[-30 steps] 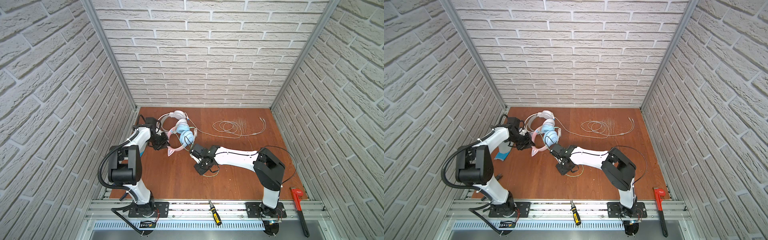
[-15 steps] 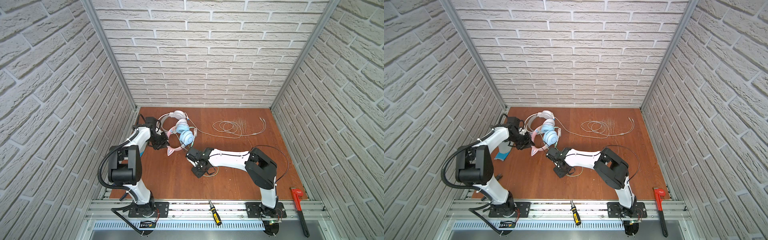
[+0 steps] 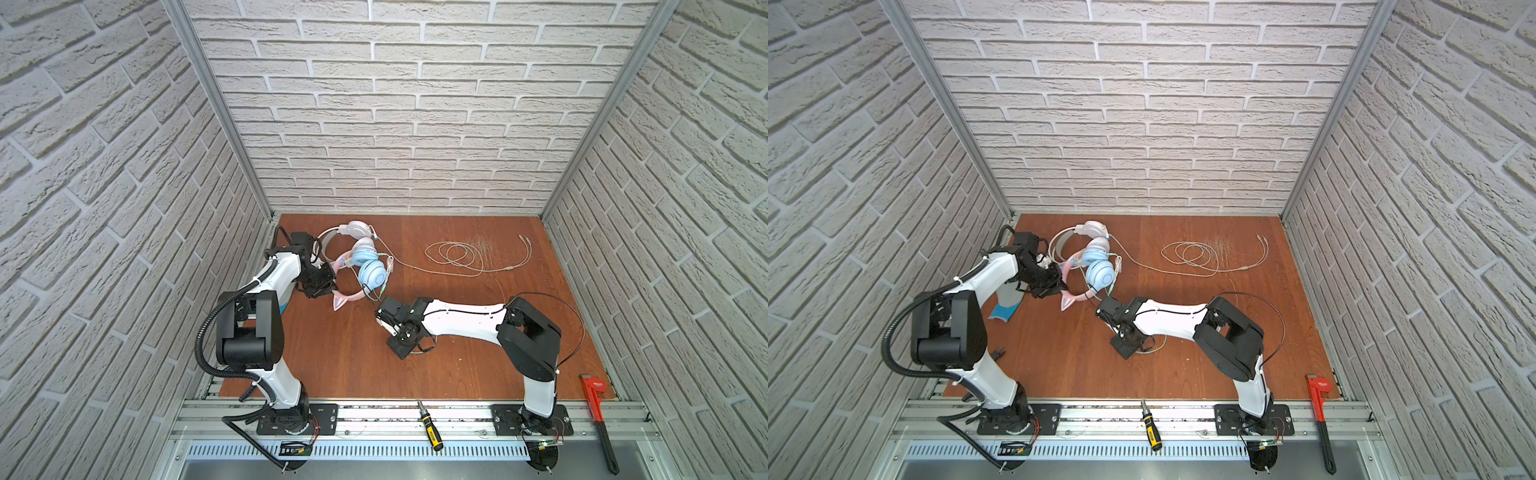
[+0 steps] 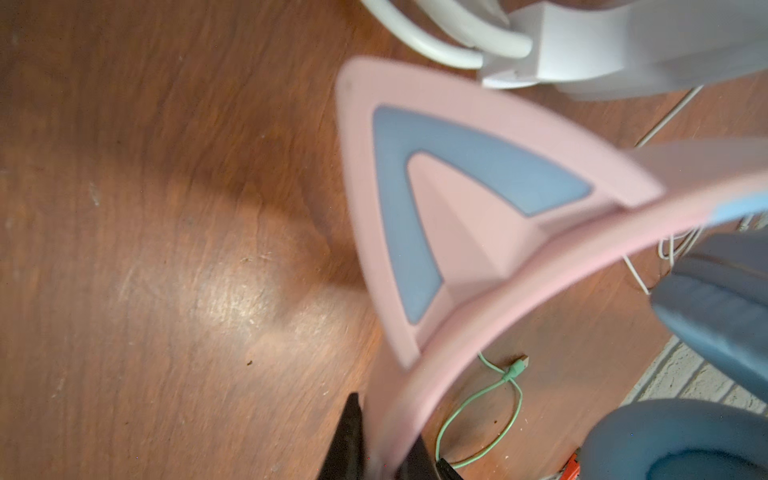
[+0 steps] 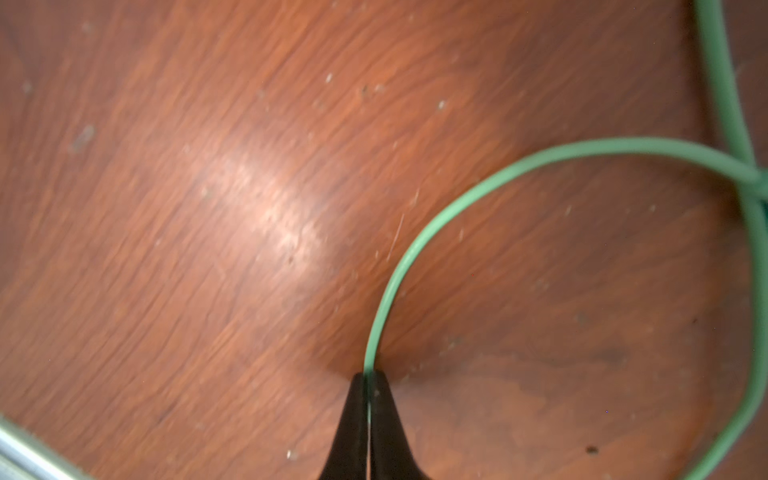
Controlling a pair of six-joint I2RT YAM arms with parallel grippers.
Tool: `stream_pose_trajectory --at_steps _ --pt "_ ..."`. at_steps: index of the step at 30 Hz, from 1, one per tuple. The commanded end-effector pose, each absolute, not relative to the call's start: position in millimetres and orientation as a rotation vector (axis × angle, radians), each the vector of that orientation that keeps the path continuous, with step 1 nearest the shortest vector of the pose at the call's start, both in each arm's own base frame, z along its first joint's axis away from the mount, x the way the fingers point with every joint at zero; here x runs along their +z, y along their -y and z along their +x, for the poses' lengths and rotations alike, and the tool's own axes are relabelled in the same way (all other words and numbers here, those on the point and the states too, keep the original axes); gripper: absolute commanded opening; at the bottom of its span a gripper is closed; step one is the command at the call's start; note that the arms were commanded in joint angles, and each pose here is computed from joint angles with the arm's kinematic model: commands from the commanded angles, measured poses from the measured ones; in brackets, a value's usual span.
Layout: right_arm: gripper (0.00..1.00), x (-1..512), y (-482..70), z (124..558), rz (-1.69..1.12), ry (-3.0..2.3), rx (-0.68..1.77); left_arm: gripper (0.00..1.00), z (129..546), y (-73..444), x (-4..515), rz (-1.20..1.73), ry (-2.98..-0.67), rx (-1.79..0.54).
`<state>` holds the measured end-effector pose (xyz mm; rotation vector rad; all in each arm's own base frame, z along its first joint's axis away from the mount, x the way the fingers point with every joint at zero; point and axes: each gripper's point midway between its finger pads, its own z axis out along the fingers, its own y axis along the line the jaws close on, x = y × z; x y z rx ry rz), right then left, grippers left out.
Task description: Wrap the headphones
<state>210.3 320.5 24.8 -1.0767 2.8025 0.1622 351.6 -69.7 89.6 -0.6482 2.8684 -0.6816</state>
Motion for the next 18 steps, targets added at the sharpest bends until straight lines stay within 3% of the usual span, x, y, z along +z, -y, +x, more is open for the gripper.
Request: stream_pose_trajectory --at_steps 1,8,12,18 --pt "0.06 64 -330 205 -1.116 -2.694 0.294 0.00 364 76 107 -0.599 -2.821 -0.715" --pt "0.06 103 -324 200 -1.115 -2.596 0.396 0.00 370 80 104 -0.594 -2.824 -0.713" --pt "0.06 100 -310 206 -1.082 -2.635 0.314 0.00 371 84 105 -0.583 -2.827 -0.714" --pt "0.17 89 -299 223 -0.959 -2.716 0.272 0.00 370 85 102 -0.579 -2.834 -0.713"
